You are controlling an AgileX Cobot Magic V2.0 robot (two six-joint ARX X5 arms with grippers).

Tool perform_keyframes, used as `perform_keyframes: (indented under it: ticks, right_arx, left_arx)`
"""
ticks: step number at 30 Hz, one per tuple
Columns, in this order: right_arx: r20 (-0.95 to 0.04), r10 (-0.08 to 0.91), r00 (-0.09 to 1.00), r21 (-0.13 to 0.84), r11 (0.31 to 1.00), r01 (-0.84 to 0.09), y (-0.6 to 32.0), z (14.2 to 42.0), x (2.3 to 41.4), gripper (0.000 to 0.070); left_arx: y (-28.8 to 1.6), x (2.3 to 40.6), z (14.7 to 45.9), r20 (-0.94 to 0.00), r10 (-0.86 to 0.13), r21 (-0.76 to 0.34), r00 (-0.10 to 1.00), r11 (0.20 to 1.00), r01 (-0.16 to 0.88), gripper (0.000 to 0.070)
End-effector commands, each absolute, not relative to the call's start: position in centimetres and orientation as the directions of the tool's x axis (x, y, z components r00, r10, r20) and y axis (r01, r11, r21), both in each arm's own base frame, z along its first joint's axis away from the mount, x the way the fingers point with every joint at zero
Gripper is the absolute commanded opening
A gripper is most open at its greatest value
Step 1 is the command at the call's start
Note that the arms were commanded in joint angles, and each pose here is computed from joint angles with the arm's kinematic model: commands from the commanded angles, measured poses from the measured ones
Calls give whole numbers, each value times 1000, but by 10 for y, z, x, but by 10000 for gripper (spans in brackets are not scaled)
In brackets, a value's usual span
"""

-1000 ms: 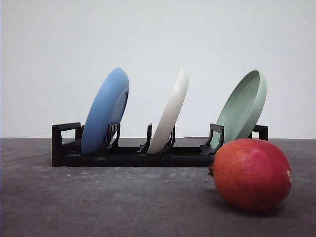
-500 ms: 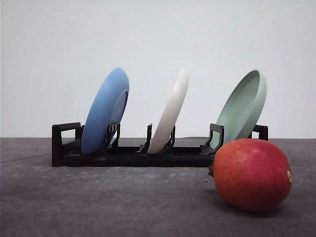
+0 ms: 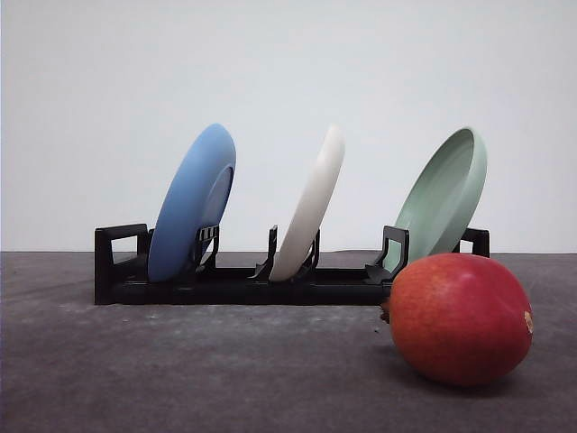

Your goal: Place pomegranate in white plate

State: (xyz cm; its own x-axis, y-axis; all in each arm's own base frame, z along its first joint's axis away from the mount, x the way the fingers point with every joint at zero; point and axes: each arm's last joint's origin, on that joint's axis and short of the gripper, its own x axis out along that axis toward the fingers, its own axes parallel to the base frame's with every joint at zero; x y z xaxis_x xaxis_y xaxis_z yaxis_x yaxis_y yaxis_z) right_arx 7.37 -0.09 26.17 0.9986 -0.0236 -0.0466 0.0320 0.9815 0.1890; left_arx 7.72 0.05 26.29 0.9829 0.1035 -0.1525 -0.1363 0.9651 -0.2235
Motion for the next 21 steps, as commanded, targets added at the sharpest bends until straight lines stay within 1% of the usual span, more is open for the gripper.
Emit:
perform_keyframes:
  ticks: [1, 3, 5, 9, 12, 14, 17, 19, 21]
  right_arx:
    - [-80, -10, 997, 183, 983, 24, 0, 273, 74, 5]
    - [-125, 32, 992, 130, 991, -16, 1, 281, 78, 5]
    - [-171, 81, 982, 98, 993, -65, 2, 285, 84, 5]
    - [-241, 204, 949, 124, 976, -178, 6, 288, 100, 5]
    - [-308, 275, 911, 148, 960, -239, 8, 282, 114, 5]
    - [-348, 318, 882, 173, 946, -273, 10, 277, 122, 5]
    - [-383, 362, 850, 192, 931, -310, 14, 272, 133, 5]
    - [-388, 395, 833, 185, 918, -350, 20, 271, 137, 5]
    - [-386, 437, 813, 158, 899, -408, 28, 271, 140, 5]
  left_arx:
    - [0, 80, 274, -192, 94, -210, 977, 968, -135, 13]
    - [-2, 86, 282, -269, 49, -204, 962, 973, -107, 12]
    - [-4, 94, 289, -342, -5, -188, 940, 980, -64, 12]
    - [-7, 114, 300, -457, -102, -167, 884, 986, 27, 12]
    - [-10, 130, 305, -518, -157, -166, 841, 983, 81, 12]
    - [-12, 141, 307, -543, -191, -162, 817, 979, 121, 12]
    - [-17, 156, 309, -562, -233, -155, 793, 972, 176, 12]
    - [-22, 165, 311, -565, -256, -149, 785, 967, 208, 12]
    - [-30, 173, 313, -558, -287, -148, 778, 958, 247, 12]
